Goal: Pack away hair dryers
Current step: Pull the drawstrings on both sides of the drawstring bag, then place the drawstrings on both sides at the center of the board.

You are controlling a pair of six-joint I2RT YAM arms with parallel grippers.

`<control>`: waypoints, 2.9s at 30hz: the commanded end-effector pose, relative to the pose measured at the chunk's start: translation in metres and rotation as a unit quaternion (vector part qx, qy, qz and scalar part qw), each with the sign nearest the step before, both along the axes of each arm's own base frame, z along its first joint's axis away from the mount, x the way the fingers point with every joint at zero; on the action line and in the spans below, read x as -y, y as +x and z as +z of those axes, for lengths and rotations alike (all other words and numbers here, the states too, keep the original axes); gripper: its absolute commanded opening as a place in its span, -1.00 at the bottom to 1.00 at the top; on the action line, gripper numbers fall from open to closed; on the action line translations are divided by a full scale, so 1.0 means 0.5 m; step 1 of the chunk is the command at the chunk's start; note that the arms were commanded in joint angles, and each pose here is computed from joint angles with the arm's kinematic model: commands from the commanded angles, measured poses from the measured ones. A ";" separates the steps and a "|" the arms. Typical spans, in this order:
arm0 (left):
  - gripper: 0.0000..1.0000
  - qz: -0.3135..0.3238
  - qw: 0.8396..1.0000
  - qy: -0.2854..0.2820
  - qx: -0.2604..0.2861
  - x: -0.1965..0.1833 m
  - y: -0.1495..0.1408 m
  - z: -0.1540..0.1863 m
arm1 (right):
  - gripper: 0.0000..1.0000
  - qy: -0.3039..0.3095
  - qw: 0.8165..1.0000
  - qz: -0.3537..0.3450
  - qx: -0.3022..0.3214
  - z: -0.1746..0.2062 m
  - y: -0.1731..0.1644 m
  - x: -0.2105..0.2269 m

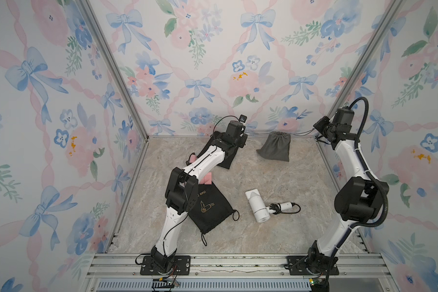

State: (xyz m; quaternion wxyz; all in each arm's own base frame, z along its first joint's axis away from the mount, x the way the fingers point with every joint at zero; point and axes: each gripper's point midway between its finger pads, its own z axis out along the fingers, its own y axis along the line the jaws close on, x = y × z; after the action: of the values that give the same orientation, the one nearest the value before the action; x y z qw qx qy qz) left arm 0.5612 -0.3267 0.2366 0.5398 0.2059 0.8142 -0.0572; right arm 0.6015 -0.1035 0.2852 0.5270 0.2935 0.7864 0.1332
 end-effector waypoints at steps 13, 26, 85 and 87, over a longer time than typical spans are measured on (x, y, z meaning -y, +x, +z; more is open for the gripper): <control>-1.00 -0.013 0.999 -0.029 -0.012 0.024 -0.024 0.004 | -0.58 0.034 0.995 0.089 -0.027 -0.091 -0.013 -0.130; -1.00 -0.037 0.998 -0.054 -0.013 0.107 -0.012 -0.017 | -0.29 0.034 0.991 0.106 -0.068 -0.154 -0.020 -0.161; 0.96 -0.027 0.996 -0.028 -0.079 -0.030 -0.108 -0.066 | 0.60 -0.089 0.969 0.225 -0.042 -0.091 -0.238 -0.360; 0.95 -0.016 0.996 -0.031 -0.087 -0.066 -0.144 -0.060 | 0.61 -0.114 0.962 0.243 -0.053 -0.103 -0.290 -0.398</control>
State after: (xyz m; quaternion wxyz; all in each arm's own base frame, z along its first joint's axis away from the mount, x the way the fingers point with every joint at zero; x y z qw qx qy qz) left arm 0.5087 -0.3071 0.1951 0.4729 0.2057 0.8512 -0.0975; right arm 0.4796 0.0791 0.2624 0.4915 0.0778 0.8472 0.1861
